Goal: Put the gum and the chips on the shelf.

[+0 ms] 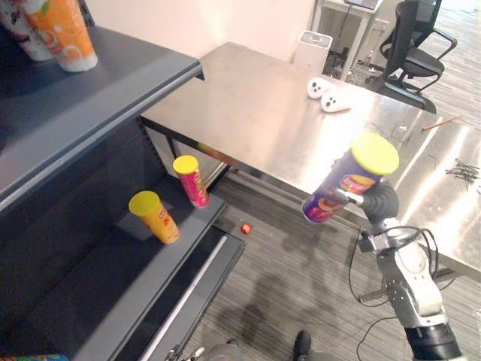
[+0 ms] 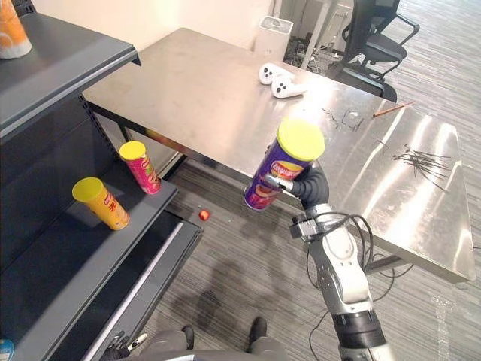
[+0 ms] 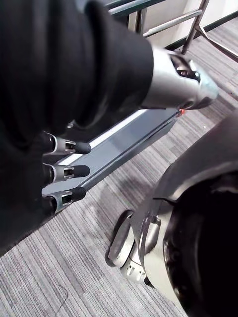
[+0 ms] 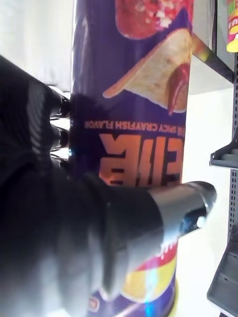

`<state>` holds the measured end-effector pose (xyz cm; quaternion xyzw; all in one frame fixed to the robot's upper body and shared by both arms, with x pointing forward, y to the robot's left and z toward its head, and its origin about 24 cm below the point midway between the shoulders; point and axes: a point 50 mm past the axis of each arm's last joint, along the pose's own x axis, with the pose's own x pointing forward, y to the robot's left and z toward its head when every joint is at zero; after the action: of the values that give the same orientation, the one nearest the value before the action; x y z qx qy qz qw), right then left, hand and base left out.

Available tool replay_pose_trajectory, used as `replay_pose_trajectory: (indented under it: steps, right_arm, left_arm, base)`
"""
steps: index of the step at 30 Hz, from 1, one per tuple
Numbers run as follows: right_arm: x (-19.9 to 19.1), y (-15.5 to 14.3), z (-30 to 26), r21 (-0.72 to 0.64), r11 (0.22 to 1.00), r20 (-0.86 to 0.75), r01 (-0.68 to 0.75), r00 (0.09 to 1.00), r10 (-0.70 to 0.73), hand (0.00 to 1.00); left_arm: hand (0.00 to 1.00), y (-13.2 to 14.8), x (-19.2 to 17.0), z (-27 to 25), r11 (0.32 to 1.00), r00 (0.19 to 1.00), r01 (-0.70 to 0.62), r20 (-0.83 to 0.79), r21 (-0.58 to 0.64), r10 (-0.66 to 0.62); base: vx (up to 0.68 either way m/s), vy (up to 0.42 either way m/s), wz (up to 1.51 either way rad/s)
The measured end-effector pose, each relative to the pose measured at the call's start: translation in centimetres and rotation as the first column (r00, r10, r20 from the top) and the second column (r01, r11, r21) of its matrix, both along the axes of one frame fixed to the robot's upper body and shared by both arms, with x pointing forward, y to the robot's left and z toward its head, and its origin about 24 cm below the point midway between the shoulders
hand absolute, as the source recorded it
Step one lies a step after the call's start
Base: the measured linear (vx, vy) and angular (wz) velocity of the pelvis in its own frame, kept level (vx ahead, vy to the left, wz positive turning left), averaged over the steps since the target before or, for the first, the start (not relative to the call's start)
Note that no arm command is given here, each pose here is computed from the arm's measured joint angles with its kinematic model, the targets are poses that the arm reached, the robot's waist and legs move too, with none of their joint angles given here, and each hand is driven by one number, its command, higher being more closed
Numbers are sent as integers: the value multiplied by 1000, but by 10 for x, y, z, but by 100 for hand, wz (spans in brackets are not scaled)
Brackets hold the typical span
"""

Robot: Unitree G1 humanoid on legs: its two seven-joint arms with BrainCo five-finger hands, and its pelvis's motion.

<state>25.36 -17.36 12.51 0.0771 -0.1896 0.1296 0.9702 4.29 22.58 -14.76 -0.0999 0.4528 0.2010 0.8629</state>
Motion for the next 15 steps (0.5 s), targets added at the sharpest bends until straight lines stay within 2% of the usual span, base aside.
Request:
replay_pose_trajectory:
  steps: [15]
  right_arm:
    - [-9,11,-17,-13,997,-64,-74,995,73,100]
  left_arm:
    - [0,-2,-7,-4,1000,999,-20,-34,-12,20]
  base:
    - [-5,-1,3]
